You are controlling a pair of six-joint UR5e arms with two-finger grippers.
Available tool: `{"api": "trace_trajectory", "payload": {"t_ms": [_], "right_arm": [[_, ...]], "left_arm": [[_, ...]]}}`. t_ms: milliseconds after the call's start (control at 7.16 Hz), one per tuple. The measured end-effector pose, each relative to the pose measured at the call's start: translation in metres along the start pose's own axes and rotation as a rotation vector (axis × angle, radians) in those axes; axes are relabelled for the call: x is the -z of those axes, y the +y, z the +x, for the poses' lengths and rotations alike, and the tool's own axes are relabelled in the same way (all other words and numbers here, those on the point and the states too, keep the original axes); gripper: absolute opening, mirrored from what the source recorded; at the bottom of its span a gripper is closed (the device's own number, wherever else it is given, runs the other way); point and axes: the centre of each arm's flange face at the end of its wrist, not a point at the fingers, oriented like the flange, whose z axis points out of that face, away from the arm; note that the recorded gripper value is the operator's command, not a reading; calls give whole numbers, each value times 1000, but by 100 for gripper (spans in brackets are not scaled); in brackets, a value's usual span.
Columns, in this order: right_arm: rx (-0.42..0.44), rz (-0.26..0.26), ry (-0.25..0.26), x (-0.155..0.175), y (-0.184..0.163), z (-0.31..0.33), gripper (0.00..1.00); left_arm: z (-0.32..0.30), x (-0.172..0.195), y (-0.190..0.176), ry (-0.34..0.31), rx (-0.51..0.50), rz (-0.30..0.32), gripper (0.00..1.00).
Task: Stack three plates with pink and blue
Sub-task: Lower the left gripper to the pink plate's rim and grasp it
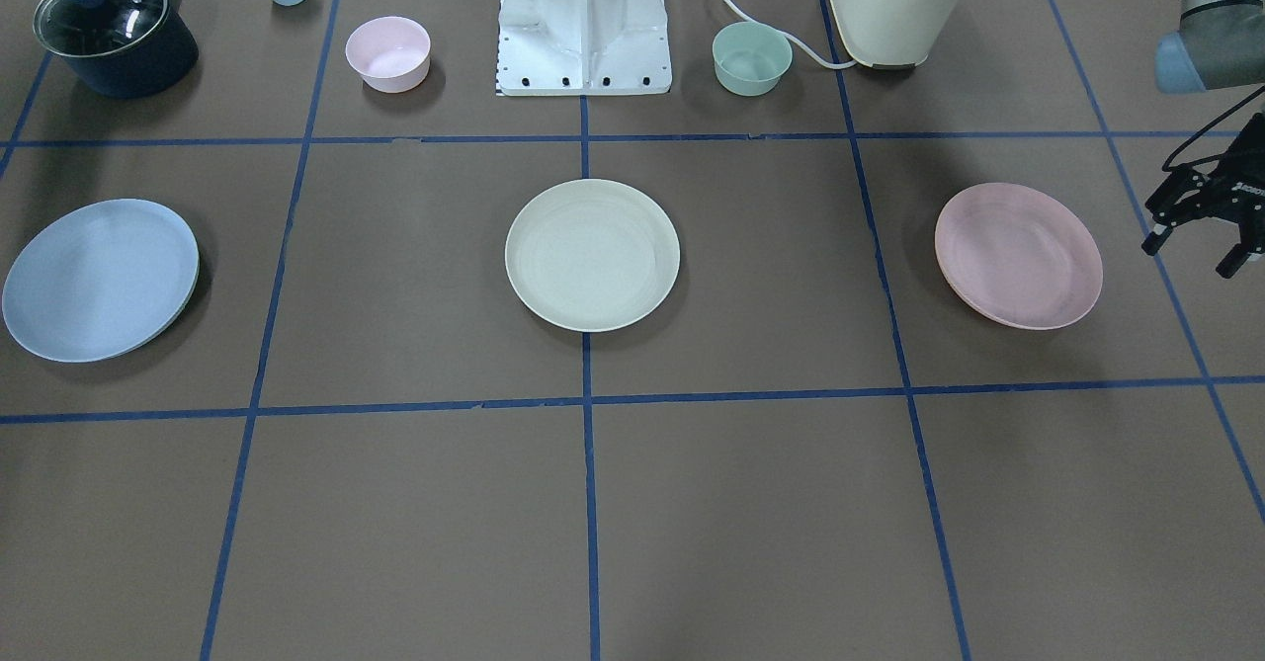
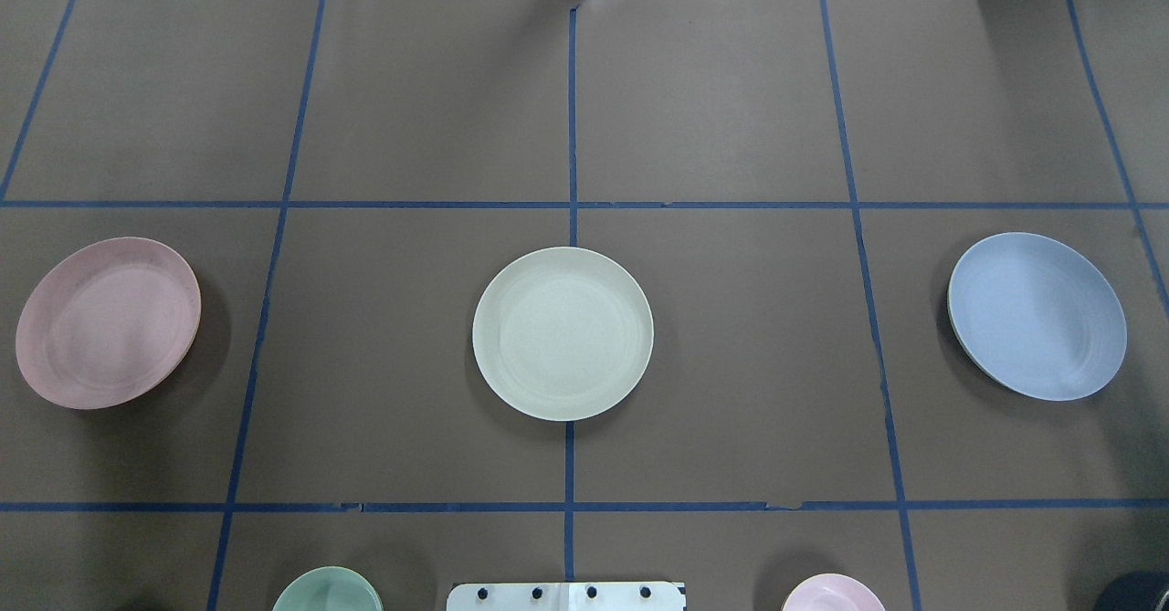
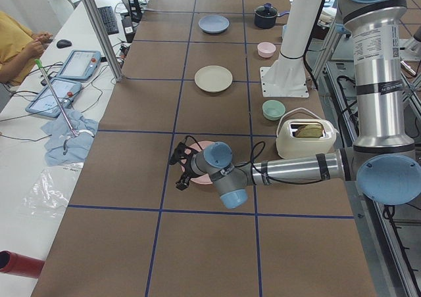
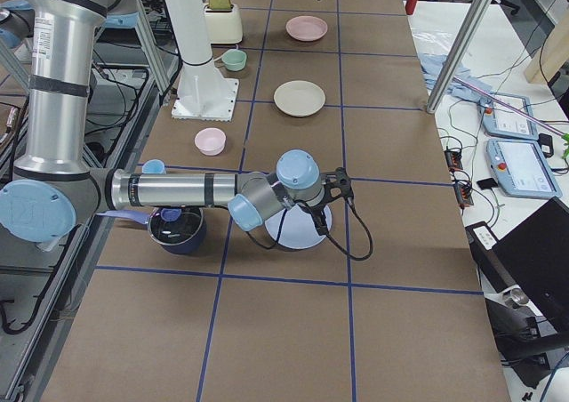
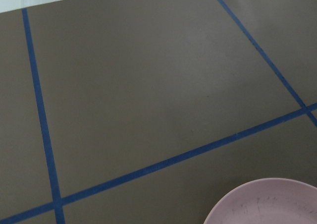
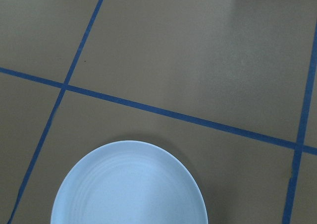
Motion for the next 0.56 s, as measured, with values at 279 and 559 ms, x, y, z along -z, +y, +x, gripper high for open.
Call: {"api": "trace_trajectory", "payload": {"t_ms": [279,559], "right_arm": [[1,1,0,0,4,1,100],[0,0,1,0,6,2,100]], "left_arm": [[9,-26,35,-15,64,17,100],[28,-47,53,-20,88,17,53]]}}
